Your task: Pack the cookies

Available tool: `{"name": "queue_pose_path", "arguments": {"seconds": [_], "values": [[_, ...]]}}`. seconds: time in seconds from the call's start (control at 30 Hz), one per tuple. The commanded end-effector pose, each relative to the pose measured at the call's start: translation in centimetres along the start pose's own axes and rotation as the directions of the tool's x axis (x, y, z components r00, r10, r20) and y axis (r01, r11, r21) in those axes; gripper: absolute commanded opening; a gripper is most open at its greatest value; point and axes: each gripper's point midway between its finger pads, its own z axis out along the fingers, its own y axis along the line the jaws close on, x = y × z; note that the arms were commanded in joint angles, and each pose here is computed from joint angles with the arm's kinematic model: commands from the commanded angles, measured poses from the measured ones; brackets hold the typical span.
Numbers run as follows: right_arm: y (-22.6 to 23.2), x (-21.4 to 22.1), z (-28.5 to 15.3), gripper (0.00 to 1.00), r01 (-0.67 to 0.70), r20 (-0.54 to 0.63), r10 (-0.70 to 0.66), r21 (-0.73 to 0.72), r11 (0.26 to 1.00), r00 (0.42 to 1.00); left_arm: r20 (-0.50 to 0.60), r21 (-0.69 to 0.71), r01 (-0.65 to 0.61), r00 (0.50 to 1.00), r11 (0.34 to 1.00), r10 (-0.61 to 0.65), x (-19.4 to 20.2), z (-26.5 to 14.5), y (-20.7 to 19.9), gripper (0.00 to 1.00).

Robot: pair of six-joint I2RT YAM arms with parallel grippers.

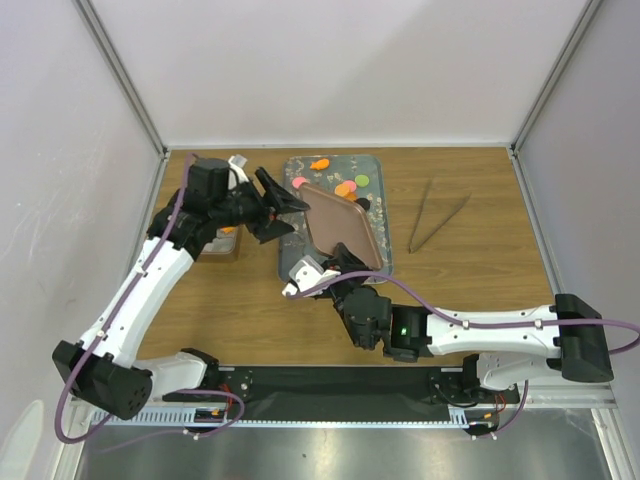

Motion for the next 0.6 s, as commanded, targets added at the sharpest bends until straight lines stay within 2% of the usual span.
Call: {"name": "queue_pose_path", "arguments": {"seconds": [0.0, 0.2, 0.37, 0.47, 0.5, 0.53, 0.57], "values": [[-2.3, -1.4, -0.1, 0.00, -0.134, -0.005, 0.134, 0.035, 0.990, 0.991, 0.095, 0.117, -0.100, 0.992, 0.988, 0.089, -2.6, -2.8, -3.3, 0.75], [-1.8, -0.8, 0.4, 0.00, -0.254, -0.052, 0.252, -0.048, 0.966, 0.966, 0.223, 0.135, -0.142, 0.969, 0.981, 0.109, -6.8, -5.2, -3.5, 0.79], [-3.0, -1.2, 2.0, 0.00, -0.417, -0.081, 0.410, -0.100, 0.903, 0.908, 0.363, 0.106, -0.156, 0.926, 0.982, 0.108, -10.3, -7.5, -2.4, 0.81], [-4.3, -2.2, 4.0, 0.00, -0.543, -0.084, 0.537, -0.135, 0.829, 0.840, 0.425, 0.071, -0.168, 0.897, 0.983, 0.122, -12.4, -8.3, -1.6, 0.80], [-3.5, -2.8, 4.7, 0.00, -0.569, -0.097, 0.563, -0.210, 0.795, 0.821, 0.449, 0.053, -0.178, 0.883, 0.983, 0.136, -13.0, -8.6, -1.4, 0.79], [-3.4, -3.2, 5.4, 0.00, -0.641, -0.119, 0.632, -0.230, 0.733, 0.766, 0.470, 0.024, -0.204, 0.866, 0.979, 0.169, -13.6, -8.9, -1.1, 0.79], [-4.7, -4.1, 6.6, 0.00, -0.686, -0.111, 0.688, -0.286, 0.669, 0.717, 0.528, -0.021, -0.209, 0.828, 0.978, 0.188, -15.2, -9.7, -0.3, 0.80]]}}
